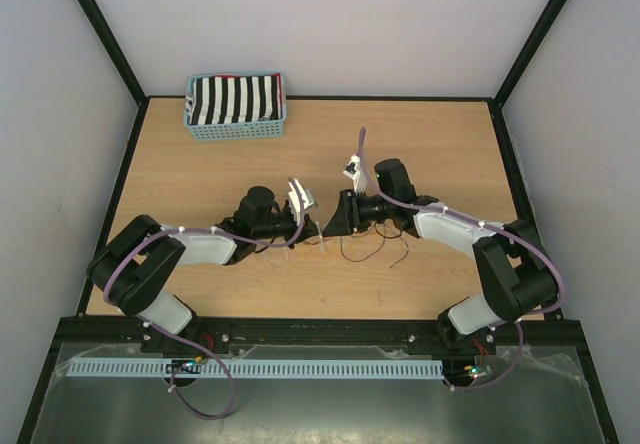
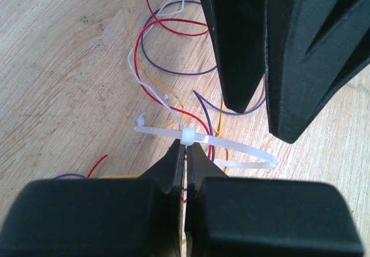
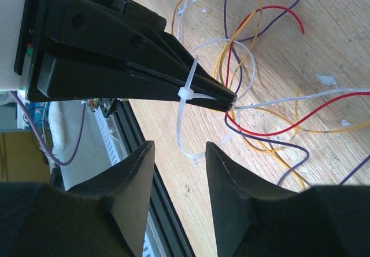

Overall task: Zip-tie the wires
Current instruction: Tie the cable at the center of the board.

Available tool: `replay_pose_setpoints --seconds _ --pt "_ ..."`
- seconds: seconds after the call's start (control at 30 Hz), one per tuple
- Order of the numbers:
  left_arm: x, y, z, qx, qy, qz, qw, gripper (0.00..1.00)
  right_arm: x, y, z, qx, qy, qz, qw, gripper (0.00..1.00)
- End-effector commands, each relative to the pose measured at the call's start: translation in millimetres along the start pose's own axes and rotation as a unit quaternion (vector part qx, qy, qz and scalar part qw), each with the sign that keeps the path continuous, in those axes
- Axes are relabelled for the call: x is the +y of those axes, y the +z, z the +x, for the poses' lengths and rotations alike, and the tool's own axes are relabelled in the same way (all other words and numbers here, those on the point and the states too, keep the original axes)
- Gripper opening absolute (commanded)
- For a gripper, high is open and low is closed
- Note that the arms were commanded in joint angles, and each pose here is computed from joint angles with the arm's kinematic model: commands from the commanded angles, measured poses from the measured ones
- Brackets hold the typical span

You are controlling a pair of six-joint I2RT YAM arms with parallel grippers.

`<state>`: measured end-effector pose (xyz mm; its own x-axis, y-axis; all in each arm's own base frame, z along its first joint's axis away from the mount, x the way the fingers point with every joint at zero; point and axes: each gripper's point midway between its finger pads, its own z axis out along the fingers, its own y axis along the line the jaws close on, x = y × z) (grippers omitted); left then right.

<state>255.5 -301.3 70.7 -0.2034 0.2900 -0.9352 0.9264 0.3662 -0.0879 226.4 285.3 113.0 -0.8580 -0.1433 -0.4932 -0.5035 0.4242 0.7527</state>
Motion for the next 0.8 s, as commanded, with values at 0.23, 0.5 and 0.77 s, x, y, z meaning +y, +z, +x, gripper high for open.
replay_pose_setpoints --seconds 0.23,0.5,0.77 --pt "5.5 2.1 -21.2 -0.023 0.007 -0.004 1.000 0.00 6.7 13.3 3.6 0.001 0.010 -0.040 0.999 0.47" --pt "6.1 2.4 -18.6 -0.021 0.004 -0.006 1.000 0.00 12.5 16.2 -2.4 -0.006 0.010 -0.051 0.999 0.34" --pt "6.7 2.4 -20.5 -0.022 0.006 -0.008 1.000 0.00 7.1 20.6 0.2 -0.001 0.019 -0.050 0.999 0.24"
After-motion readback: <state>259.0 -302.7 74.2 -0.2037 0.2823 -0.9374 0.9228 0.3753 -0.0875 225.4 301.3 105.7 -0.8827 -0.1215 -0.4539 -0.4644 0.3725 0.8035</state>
